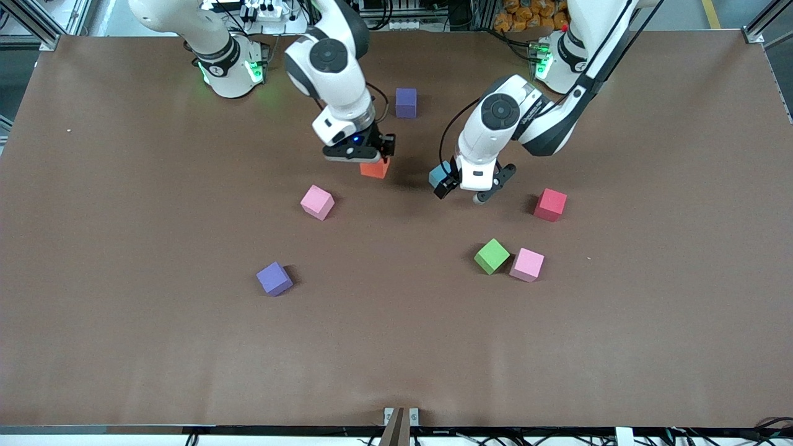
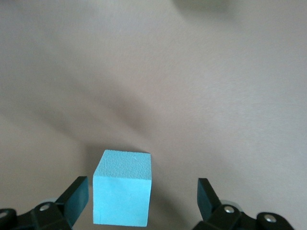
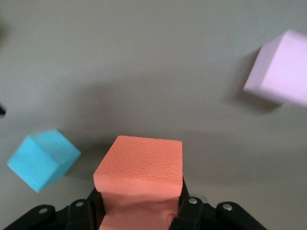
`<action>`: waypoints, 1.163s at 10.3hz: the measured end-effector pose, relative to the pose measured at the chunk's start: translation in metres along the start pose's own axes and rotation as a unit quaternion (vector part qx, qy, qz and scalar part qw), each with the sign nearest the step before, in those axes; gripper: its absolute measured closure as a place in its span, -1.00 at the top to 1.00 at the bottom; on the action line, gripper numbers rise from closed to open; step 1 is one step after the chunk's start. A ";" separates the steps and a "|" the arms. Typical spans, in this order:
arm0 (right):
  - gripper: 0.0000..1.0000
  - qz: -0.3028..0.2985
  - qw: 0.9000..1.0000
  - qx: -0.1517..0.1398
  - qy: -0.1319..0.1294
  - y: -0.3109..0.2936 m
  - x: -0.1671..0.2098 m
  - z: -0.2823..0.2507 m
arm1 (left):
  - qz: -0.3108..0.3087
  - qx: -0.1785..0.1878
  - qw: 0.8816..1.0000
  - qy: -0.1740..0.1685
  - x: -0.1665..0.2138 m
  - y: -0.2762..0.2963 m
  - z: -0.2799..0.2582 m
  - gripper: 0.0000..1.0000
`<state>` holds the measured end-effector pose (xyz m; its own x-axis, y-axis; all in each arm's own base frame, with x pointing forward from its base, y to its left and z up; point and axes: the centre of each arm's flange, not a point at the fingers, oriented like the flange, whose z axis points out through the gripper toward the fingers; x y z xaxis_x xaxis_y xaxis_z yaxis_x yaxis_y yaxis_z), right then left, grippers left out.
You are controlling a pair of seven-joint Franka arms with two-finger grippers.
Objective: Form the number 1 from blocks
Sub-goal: 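Place the orange below purple while the left gripper grasps the cyan, then carry the cyan cube with the left gripper to the orange cube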
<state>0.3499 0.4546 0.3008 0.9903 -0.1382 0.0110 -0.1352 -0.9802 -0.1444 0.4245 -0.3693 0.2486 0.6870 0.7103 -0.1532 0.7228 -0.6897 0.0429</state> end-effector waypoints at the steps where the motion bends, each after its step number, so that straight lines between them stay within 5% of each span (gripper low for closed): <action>1: 0.17 -0.009 1.000 -0.006 -0.004 -0.006 -0.015 0.013 | -0.003 0.008 1.000 -0.007 -0.010 0.001 0.011 1.00; 7: 0.17 -0.063 0.998 -0.011 -0.017 -0.036 -0.089 0.049 | 0.000 0.053 0.998 -0.019 -0.030 -0.010 0.039 1.00; 12: 0.17 -0.067 0.997 -0.018 -0.030 -0.039 -0.116 0.059 | 0.012 0.072 0.997 -0.029 -0.025 -0.016 0.059 1.00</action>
<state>0.2425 0.5172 0.2467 0.9995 0.0012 -0.0317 -0.0023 -0.9940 -0.1092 0.3914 -0.3848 0.1935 0.6952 0.6870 -0.2115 0.6852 -0.7223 -0.0938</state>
